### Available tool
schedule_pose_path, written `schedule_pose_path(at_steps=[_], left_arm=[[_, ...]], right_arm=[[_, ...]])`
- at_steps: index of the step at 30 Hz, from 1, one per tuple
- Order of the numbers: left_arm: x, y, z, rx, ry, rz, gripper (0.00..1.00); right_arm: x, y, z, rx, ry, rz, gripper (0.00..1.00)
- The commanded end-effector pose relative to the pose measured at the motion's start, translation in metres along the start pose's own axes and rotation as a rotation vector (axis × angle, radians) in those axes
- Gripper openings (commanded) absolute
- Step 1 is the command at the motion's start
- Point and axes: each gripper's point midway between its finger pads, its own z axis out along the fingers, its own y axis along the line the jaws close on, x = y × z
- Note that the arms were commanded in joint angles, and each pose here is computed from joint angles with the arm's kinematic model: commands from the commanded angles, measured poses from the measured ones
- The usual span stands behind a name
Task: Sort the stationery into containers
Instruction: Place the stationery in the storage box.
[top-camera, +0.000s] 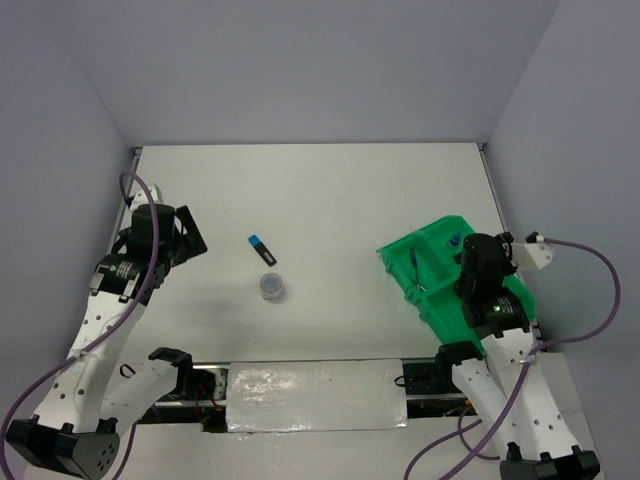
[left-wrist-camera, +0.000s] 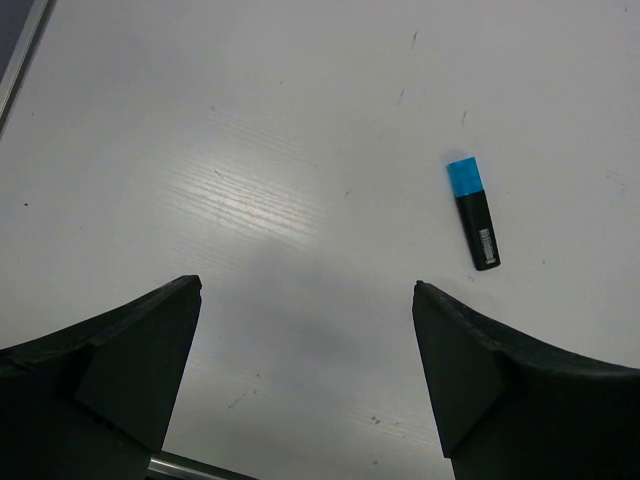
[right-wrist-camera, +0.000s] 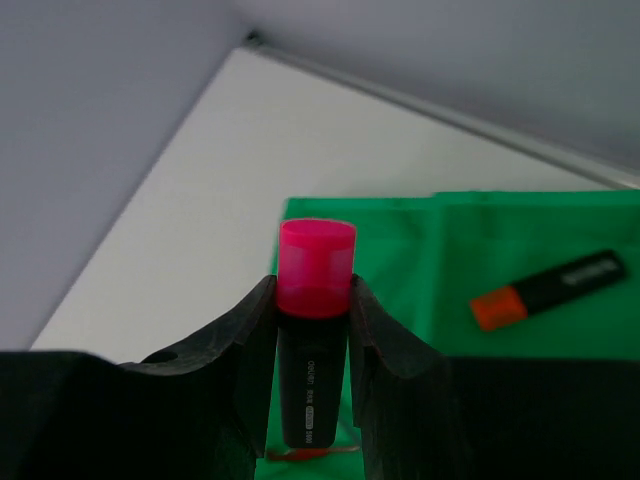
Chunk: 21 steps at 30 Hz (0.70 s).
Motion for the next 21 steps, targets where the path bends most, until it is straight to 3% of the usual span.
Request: schedule_pose_path(at_steps=[1,7,21], left_arm=[[-0.006,-0.005,-0.001,0.036,-0.023,0.007,0.99],[-0.004,-0.009,-0.001,0.061,-0.019,0.015,0.99],[-0.002,-0.016,0.000,0.101,-0.010,0.029,0.99]], right_arm=[[-0.018,-0.082,-0.002,0.364,-0.165,0.042,0.00],[-0.031,-0.121,0.008,0.553,-0.240,0.015,0.00],[0.004,-0.141,0.038,0.662,-0.170,0.020,0.00]])
